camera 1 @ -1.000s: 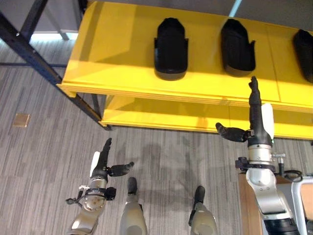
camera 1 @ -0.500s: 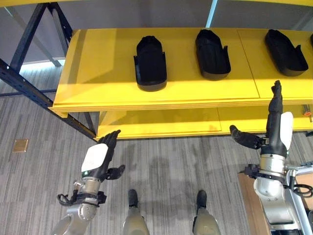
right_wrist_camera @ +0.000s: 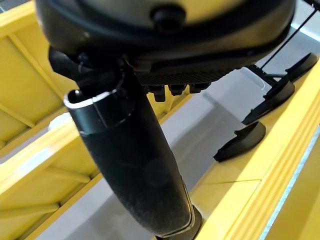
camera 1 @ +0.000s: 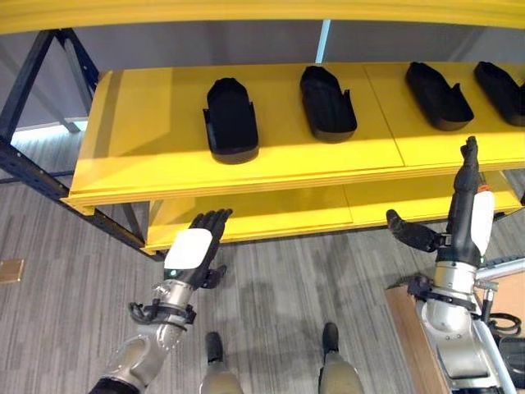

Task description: Move parts from the plastic box to the shelf.

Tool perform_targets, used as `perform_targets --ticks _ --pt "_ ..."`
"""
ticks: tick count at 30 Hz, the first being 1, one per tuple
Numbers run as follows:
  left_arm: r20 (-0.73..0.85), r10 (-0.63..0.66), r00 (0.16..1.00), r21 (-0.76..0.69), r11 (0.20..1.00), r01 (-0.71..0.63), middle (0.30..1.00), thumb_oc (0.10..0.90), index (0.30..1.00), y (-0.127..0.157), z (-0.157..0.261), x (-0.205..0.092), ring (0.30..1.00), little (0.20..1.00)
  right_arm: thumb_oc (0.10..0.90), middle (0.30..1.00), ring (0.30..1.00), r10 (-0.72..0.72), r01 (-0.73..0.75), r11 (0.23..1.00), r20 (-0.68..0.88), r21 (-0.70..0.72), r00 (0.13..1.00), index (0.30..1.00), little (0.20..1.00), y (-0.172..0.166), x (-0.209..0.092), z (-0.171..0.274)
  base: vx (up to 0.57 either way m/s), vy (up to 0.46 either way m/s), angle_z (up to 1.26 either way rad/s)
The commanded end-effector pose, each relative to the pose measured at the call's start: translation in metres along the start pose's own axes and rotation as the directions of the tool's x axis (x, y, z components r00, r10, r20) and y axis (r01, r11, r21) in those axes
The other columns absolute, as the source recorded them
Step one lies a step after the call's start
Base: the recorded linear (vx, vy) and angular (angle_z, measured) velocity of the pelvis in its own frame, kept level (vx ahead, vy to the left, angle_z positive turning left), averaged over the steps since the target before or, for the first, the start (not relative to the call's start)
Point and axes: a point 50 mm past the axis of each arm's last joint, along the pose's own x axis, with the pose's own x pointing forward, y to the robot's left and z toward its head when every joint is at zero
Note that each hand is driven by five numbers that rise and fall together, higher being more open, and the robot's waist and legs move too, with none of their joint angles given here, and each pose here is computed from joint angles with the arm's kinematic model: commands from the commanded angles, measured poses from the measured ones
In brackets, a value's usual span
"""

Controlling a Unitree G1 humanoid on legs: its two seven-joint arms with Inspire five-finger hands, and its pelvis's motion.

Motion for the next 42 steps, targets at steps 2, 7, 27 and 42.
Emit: perform_targets --ticks 2,7,27,42 --pt "0.047 0.246 0.968 0.042 0.968 -0.248 1.000 0.900 1.000 0.039 0.006 0.033 1.000 1.000 0.900 1.000 1.000 -0.201 0.183 0.978 0.207 0.101 0.957 1.000 1.000 -0.024 0.028 0.037 0.01 -0.001 -0.12" --pt "0.044 0.283 0.958 0.056 0.957 -0.285 1.000 0.900 1.000 0.045 0.007 0.042 1.000 1.000 0.900 1.000 1.000 -0.208 0.189 0.976 0.207 0.107 0.956 1.000 1.000 -0.024 0.028 0.037 0.01 -0.001 -0.07" --pt "0.101 0.375 0.922 0.067 0.922 -0.382 1.000 0.900 1.000 0.062 0.032 0.087 1.000 1.000 0.900 1.000 1.000 -0.185 0.161 0.979 0.221 0.121 0.957 1.000 1.000 -0.019 0.028 0.039 0.00 0.001 -0.02" --pt "0.037 0.385 0.922 0.069 0.920 -0.387 1.000 0.900 1.000 0.062 0.040 0.120 1.000 1.000 0.900 1.000 1.000 -0.186 0.151 0.977 0.251 0.151 0.950 1.000 1.000 -0.015 0.029 0.045 0.00 0.003 -0.06"
